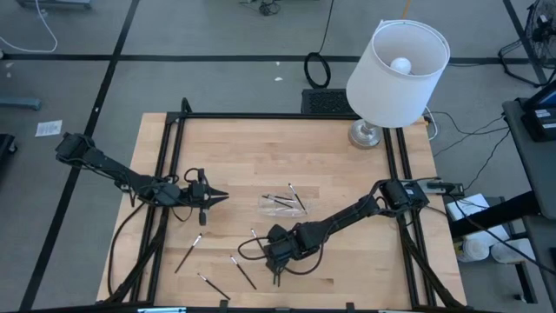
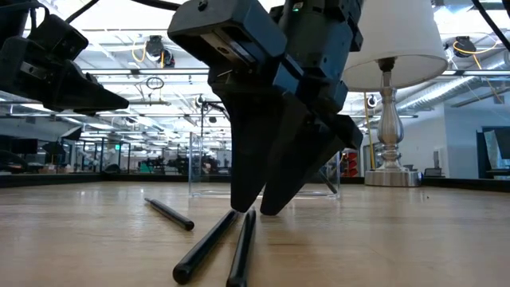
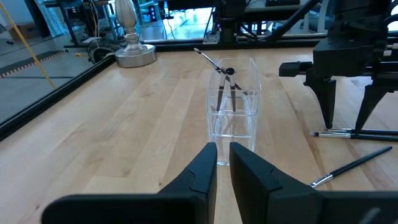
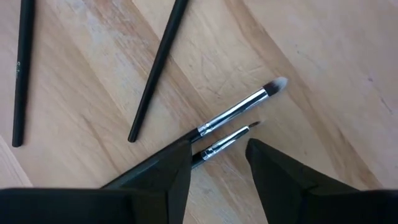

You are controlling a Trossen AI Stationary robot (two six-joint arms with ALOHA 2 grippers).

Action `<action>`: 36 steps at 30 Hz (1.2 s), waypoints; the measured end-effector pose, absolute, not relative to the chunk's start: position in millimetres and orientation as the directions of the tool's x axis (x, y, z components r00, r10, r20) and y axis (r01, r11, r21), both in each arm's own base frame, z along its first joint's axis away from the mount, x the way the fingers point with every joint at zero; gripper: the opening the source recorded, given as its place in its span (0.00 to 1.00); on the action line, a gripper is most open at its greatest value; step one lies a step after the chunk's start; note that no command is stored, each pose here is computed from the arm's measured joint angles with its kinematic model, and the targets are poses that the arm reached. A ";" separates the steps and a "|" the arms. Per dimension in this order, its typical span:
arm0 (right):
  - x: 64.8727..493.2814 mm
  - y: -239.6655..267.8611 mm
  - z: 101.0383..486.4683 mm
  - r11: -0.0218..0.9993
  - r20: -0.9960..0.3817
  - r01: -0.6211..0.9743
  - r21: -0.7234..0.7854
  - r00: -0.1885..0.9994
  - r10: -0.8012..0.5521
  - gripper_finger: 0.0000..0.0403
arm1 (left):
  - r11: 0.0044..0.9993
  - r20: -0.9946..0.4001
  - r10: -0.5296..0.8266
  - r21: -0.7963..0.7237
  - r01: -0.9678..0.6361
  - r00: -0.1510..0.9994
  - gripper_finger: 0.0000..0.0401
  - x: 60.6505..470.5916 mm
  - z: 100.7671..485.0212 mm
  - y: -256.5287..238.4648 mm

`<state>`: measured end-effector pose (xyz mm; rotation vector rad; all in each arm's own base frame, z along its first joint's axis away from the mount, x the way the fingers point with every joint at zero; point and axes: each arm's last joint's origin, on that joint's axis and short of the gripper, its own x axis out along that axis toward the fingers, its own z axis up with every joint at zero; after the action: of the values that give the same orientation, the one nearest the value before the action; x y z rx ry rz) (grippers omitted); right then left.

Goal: Pick & Place Makeup Supplies
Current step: Put the makeup brush into the transparent organizer

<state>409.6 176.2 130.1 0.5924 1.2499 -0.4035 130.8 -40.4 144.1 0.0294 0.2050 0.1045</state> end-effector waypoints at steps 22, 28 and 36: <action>386.1 163.7 93.9 0.806 -0.986 0.585 0.091 0.169 -0.011 0.26 | 0.994 -0.201 0.107 0.039 -0.101 0.974 0.13 130.8 144.1 -40.4; 383.1 162.4 93.2 0.861 -0.990 0.506 0.052 0.142 -0.024 0.15 | 0.994 -0.201 0.107 0.039 -0.101 0.974 0.13 130.8 144.1 -40.4; 373.7 164.5 93.5 0.919 -0.996 0.393 -0.024 0.070 -0.056 0.02 | 0.994 -0.201 0.107 0.038 -0.101 0.974 0.13 130.8 144.1 -40.3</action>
<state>373.7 164.5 93.5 0.2804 1.4669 -0.3438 130.8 -40.3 144.1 0.0271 0.2047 0.1051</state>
